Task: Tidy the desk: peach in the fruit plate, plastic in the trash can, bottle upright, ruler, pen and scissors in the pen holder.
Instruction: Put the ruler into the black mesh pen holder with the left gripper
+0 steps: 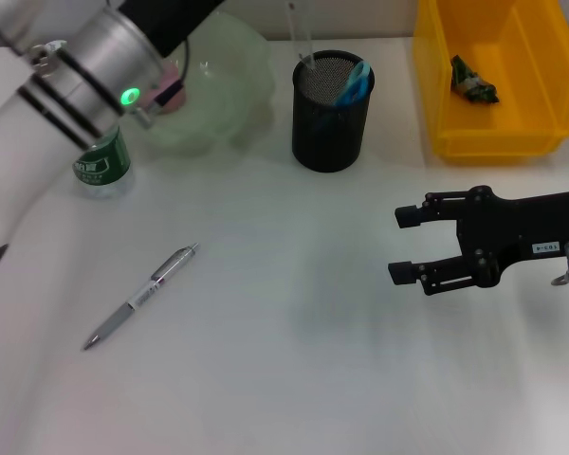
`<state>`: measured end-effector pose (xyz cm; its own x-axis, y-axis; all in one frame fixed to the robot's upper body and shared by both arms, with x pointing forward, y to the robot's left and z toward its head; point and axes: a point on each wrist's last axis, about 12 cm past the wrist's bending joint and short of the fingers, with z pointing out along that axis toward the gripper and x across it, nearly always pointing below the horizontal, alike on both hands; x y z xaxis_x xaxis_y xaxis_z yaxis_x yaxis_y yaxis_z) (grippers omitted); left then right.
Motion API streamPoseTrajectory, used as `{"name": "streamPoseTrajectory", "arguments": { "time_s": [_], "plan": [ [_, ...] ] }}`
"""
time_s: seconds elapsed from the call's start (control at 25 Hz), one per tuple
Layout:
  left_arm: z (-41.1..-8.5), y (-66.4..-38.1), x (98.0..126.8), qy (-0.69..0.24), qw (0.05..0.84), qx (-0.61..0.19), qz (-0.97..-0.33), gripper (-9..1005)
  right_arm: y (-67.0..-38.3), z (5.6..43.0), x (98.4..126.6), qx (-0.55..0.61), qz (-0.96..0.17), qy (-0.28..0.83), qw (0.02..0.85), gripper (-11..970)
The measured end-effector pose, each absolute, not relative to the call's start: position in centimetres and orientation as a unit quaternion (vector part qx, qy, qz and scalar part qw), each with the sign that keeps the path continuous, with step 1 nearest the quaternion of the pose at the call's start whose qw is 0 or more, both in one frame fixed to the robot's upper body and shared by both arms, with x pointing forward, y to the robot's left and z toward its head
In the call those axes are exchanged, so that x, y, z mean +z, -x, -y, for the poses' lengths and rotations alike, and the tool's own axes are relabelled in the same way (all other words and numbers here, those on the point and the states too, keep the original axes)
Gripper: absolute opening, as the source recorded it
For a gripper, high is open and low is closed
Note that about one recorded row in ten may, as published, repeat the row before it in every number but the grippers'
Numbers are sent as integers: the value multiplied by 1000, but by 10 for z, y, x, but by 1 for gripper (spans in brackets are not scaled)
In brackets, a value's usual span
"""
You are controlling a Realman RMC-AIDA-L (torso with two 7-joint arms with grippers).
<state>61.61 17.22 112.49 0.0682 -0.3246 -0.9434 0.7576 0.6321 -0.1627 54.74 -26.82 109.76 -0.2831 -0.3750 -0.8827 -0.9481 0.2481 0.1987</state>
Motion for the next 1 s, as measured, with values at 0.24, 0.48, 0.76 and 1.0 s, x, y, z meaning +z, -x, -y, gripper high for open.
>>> {"name": "streamPoseTrajectory", "arguments": {
  "time_s": [0.24,0.48,0.76,1.0],
  "plan": [
    [-146,-629,1123,-209,688,-352,-599,420,-548,268,1097,389,-699,474,367,811],
    [-134,-635,1121,-219,679,-327,-620,425,-548,267,1097,388,-697,477,369,811],
    [-129,-634,1118,-253,671,-312,-623,431,-548,267,1097,388,-697,477,370,812],
    [-129,-635,1117,-240,672,-312,-628,436,-548,267,1097,387,-697,477,370,812]
  ]
}}
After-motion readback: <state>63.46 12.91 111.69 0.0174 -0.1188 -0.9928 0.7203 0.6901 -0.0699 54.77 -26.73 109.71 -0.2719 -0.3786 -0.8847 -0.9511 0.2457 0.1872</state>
